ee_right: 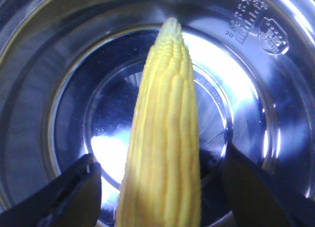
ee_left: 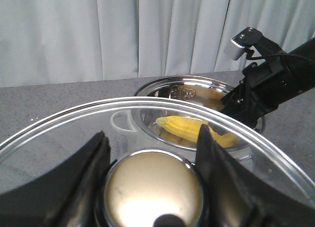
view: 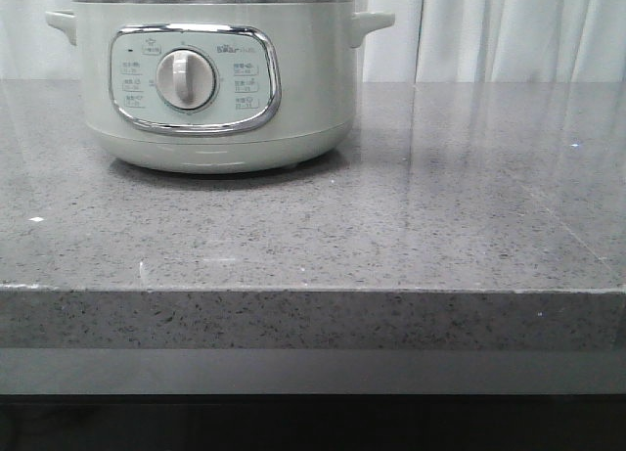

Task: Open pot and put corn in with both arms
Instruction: 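Lower the corn into the pot and open the right gripper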

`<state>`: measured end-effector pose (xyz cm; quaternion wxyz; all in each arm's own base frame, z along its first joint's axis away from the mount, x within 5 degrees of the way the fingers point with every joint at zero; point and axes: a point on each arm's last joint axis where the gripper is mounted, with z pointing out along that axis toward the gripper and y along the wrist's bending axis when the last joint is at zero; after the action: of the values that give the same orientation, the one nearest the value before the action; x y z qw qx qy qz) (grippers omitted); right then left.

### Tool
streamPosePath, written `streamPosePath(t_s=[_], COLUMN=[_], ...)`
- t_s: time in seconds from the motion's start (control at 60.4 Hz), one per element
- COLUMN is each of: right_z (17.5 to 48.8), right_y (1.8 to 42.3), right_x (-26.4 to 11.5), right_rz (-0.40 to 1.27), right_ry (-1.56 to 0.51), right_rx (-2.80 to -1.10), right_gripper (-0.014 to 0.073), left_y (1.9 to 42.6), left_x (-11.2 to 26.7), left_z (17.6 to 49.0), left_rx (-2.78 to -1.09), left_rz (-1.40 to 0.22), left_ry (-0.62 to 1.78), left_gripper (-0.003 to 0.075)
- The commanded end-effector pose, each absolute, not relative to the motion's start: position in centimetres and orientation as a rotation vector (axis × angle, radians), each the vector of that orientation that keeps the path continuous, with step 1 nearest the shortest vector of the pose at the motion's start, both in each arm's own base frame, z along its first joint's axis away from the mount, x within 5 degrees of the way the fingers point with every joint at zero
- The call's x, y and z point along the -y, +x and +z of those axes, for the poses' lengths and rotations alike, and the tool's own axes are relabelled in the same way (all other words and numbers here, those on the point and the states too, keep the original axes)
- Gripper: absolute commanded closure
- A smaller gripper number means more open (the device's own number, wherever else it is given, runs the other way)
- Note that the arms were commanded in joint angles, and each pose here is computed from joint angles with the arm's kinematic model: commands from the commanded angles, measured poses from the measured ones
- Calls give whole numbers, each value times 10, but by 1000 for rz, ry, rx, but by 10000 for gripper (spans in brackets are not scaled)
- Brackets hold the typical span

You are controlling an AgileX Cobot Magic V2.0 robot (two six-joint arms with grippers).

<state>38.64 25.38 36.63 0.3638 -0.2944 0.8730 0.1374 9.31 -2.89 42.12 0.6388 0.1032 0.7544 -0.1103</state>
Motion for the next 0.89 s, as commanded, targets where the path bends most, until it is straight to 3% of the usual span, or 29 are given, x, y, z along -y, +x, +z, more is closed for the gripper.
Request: streamPosePath(t_s=[0.0, 0.331, 0.629, 0.878], right_z=[411, 449, 485, 472], right_y=[375, 347, 284, 230], right_x=[-246, -228, -188, -153], right_rz=[376, 416, 467, 475], right_ry=[-714, -650, -576, -534], right_rx=[-2087, -2047, -1869, -1794], right_gripper=[45, 45, 45, 45], left_y=[90, 90, 90, 90], left_x=[27, 27, 27, 27], left_z=[445, 445, 445, 445], left_rx=[-1547, -1547, -1547, -1547], left_rz=[-270, -270, -270, -270], left_ry=[193, 193, 193, 193], left_gripper=[532, 532, 532, 532])
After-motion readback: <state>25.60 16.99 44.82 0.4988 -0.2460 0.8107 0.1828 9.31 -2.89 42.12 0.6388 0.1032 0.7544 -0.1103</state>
